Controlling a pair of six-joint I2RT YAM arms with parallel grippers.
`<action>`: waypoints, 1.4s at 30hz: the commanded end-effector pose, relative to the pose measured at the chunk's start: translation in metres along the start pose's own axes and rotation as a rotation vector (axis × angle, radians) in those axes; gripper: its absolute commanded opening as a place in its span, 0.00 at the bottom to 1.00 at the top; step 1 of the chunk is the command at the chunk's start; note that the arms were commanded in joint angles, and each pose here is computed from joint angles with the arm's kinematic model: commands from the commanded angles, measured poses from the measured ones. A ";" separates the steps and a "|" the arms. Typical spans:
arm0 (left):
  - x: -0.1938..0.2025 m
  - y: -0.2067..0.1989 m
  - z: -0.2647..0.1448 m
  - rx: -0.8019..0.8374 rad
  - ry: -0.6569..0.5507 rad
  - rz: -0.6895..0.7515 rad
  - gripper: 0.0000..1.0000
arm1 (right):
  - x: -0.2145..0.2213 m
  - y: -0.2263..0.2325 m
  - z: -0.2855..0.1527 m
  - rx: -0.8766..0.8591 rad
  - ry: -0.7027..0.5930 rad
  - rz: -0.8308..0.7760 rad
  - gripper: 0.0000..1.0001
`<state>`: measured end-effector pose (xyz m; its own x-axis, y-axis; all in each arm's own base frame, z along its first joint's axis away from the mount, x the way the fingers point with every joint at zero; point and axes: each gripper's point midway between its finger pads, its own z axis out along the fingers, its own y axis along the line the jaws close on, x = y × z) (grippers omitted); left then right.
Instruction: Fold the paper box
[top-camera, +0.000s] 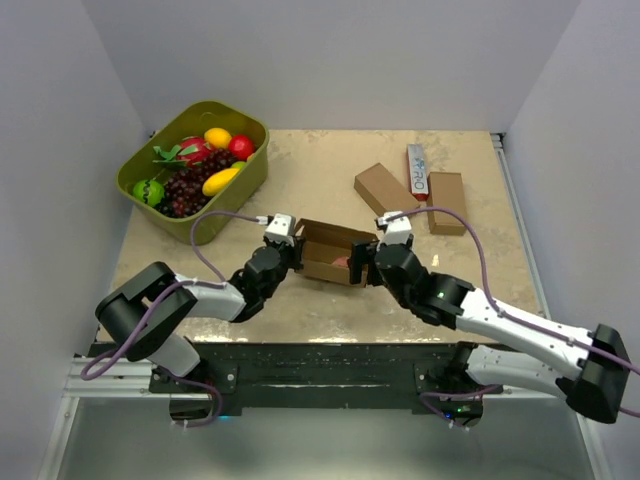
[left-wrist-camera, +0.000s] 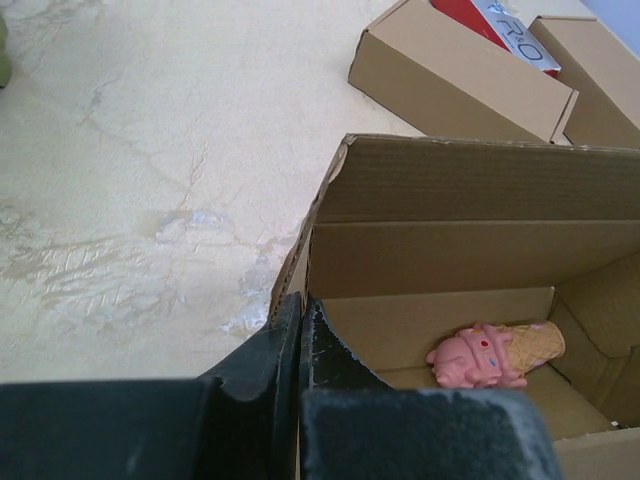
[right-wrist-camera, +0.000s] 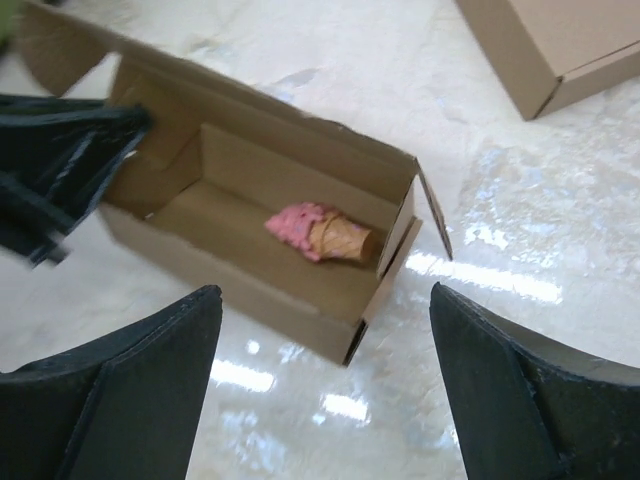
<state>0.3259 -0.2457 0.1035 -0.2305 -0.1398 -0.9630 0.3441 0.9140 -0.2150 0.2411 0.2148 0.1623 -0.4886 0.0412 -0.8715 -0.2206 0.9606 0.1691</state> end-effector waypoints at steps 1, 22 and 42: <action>-0.003 0.009 -0.008 -0.046 -0.036 0.038 0.00 | -0.005 0.014 -0.031 -0.151 0.043 -0.016 0.85; 0.016 0.015 -0.045 -0.074 -0.104 0.120 0.00 | -0.081 0.063 0.036 -0.051 -0.153 0.049 0.90; 0.022 0.010 -0.068 -0.015 -0.070 0.063 0.47 | 0.022 0.047 0.044 -0.062 0.037 0.134 0.85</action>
<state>0.2643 -0.2153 0.0768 -0.1599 -0.0466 -0.9860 0.3505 0.9311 -0.1008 0.2621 0.2624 0.1324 -0.5408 0.0857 -0.8368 -0.2099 0.9496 0.2329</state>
